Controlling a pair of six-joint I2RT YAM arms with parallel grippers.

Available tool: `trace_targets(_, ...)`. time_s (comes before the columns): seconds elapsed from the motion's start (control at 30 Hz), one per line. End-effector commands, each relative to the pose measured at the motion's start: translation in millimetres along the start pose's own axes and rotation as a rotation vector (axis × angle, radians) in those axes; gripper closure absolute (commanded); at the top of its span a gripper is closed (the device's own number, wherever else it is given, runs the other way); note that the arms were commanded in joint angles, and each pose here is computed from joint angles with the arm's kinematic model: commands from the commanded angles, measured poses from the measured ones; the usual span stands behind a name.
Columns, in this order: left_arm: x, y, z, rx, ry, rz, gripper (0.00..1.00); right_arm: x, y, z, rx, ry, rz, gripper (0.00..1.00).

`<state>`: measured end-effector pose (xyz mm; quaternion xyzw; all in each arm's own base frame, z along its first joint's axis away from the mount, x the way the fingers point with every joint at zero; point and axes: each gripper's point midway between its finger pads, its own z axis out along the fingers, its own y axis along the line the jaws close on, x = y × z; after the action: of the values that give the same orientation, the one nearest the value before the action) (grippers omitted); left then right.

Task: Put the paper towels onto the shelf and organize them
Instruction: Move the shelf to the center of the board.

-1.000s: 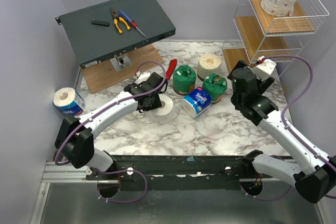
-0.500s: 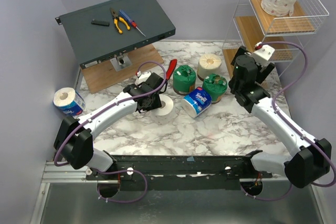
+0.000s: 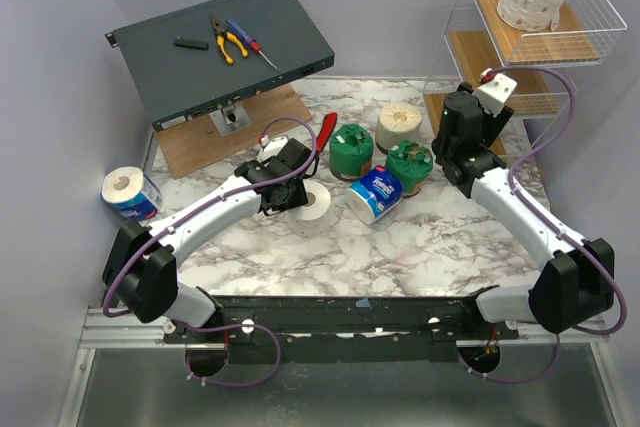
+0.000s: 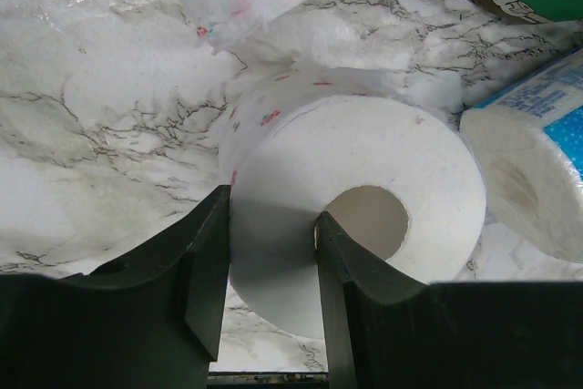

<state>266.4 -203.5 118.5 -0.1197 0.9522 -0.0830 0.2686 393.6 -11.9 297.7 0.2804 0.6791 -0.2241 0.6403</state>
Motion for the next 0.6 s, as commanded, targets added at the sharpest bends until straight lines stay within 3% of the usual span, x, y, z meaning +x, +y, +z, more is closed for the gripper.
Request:
trace_targets(0.0, 14.0, -0.9, -2.5, 0.026, 0.053, 0.018, 0.63, -10.9, -3.1, 6.9, 0.046, -0.021, 0.022, 0.35)
trace_targets(0.37, 14.7, 0.7, -3.8, 0.033, 0.049, 0.016, 0.63, -15.6, -13.6, 23.1, 0.099, -0.024, 0.032, 0.46)
trace_targets(0.57, 14.8, 1.2, -4.1, 0.037, 0.045, 0.014, 0.63, -15.3, -8.9, 23.2, 0.081, -0.009, 0.034, 0.57)
